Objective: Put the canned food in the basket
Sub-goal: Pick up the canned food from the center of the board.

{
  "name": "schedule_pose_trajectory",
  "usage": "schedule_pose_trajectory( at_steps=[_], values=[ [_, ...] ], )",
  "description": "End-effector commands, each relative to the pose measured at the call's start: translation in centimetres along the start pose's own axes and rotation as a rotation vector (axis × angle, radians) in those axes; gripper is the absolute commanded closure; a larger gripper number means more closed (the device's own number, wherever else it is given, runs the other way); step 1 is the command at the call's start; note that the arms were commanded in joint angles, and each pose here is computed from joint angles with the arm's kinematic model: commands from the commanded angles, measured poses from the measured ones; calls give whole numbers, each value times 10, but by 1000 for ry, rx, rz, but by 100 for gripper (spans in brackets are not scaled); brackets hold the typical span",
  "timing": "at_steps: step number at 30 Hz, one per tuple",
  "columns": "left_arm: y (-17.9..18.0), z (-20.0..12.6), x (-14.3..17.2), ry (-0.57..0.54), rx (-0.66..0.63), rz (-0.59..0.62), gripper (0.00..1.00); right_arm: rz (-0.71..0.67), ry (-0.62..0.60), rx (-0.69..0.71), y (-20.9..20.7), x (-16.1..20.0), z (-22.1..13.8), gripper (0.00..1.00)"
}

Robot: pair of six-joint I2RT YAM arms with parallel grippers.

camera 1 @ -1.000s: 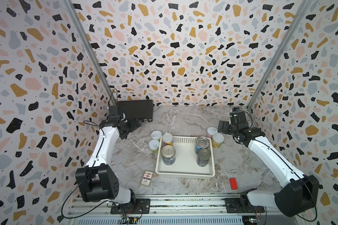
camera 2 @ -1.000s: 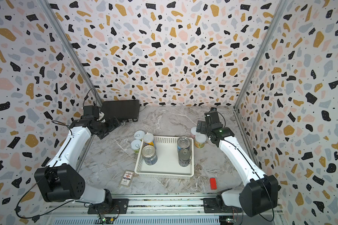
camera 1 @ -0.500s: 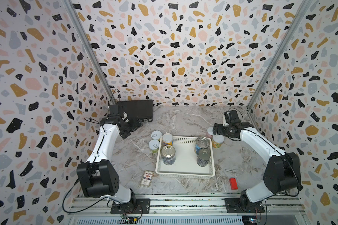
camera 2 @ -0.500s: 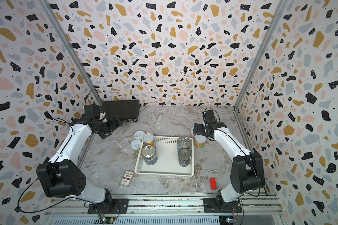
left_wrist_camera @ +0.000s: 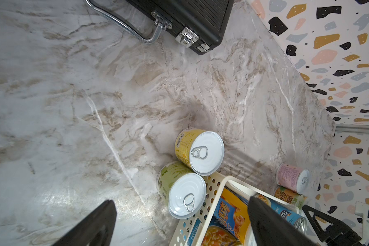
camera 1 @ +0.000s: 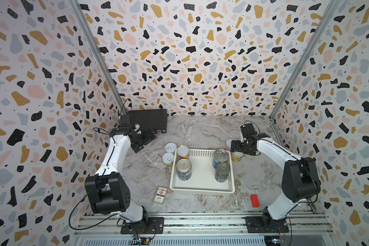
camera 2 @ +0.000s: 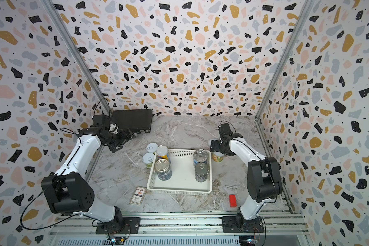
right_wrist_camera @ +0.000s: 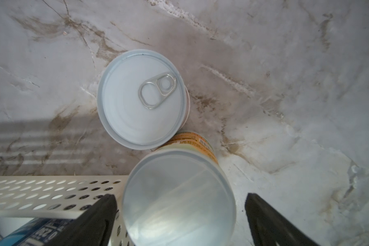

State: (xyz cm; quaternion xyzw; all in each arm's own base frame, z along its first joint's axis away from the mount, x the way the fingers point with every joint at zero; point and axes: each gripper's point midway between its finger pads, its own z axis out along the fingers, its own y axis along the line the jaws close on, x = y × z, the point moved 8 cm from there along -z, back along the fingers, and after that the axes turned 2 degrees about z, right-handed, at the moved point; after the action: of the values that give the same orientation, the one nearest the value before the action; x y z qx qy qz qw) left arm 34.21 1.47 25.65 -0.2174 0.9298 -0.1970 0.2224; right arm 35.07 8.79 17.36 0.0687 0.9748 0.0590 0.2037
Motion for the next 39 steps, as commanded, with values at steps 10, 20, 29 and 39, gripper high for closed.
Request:
schedule_pose_trajectory(
  at_steps=[10,20,29,39],
  values=[
    [-6,-7,-4,-13,13,29,0,-19,41,3,4,-7,3,11],
    [-6,-7,-5,-11,14,27,0,-19,47,-3,4,-6,4,36],
    [-7,-6,-4,-2,27,28,0,2,-53,3,0,-6,-20,57],
    [-9,-6,-4,2,43,28,0,31,-269,-12,-12,3,-80,65]
  ],
)
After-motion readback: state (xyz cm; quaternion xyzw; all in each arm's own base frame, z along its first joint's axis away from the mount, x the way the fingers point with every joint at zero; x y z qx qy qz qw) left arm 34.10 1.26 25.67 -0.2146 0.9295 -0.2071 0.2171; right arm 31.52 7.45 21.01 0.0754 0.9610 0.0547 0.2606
